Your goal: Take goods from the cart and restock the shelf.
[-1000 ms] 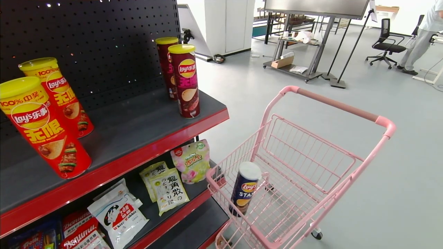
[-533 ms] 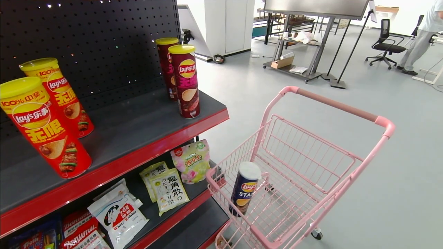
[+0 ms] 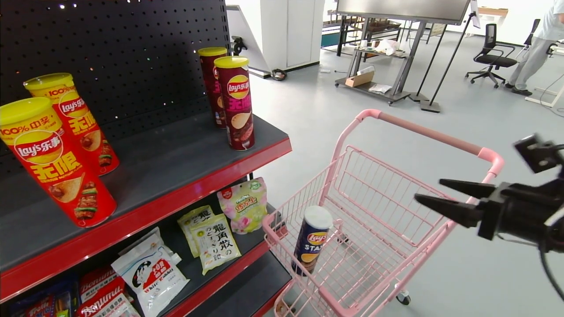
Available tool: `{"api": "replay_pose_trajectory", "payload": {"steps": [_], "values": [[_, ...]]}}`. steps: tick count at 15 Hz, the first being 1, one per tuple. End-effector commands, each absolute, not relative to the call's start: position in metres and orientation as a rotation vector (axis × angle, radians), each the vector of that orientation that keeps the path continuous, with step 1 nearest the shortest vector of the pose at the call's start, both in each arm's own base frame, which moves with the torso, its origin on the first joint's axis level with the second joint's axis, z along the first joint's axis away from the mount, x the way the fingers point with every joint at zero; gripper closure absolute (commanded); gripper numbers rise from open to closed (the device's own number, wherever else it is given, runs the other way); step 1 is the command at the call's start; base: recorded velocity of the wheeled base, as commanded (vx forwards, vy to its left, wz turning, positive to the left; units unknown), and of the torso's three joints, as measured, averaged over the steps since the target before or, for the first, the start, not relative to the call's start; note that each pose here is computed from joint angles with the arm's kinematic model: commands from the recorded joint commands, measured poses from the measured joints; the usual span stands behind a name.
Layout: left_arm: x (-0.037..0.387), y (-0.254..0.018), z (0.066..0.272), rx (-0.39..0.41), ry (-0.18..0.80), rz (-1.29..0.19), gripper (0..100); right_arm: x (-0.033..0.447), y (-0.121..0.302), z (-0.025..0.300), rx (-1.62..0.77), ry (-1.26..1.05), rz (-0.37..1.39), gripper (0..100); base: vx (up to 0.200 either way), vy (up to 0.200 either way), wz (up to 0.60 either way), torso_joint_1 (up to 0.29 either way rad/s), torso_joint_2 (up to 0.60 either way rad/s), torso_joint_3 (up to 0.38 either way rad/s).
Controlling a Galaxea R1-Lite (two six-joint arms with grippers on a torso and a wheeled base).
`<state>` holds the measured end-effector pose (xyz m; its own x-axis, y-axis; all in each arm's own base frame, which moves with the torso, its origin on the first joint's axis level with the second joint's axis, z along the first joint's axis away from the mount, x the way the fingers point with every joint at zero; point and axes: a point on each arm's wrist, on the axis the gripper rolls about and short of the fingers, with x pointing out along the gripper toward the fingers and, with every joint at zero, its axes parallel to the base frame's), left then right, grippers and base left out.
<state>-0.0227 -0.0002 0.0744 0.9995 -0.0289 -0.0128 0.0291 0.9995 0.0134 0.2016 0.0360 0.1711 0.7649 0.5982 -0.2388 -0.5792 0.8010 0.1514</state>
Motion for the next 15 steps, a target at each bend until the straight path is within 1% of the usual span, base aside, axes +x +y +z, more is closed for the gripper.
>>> {"api": "replay_pose_trajectory", "payload": {"steps": [1, 3, 6, 9, 15], "values": [[-0.023, 0.000, 0.074, 0.014, 0.012, -0.028, 0, 0.242, 0.076, 0.087, 0.045, 0.526, 0.882, 0, 0.000, 0.000, 0.00, 0.000, 0.00, 0.000], [-0.023, 0.000, 0.074, 0.011, 0.012, -0.028, 0, 0.256, 0.094, 0.071, 0.029, 0.539, 0.937, 0, 0.000, 0.000, 0.00, 0.000, 0.00, 0.000], [-0.023, 0.000, 0.074, 0.011, 0.012, -0.029, 0, 0.264, 0.106, 0.054, 0.019, 0.522, 0.971, 0, 0.000, 0.000, 0.00, 0.000, 0.00, 0.000], [-0.023, 0.000, 0.074, 0.012, 0.012, -0.028, 0, 0.263, 0.108, 0.049, 0.015, 0.532, 1.006, 0, 0.000, 0.000, 0.00, 0.000, 0.00, 0.000], [-0.023, 0.000, 0.074, 0.014, 0.012, -0.029, 0, 0.283, 0.107, 0.013, -0.030, 0.487, 0.989, 0, 0.000, 0.000, 0.00, 0.000, 0.00, 0.000]]}}
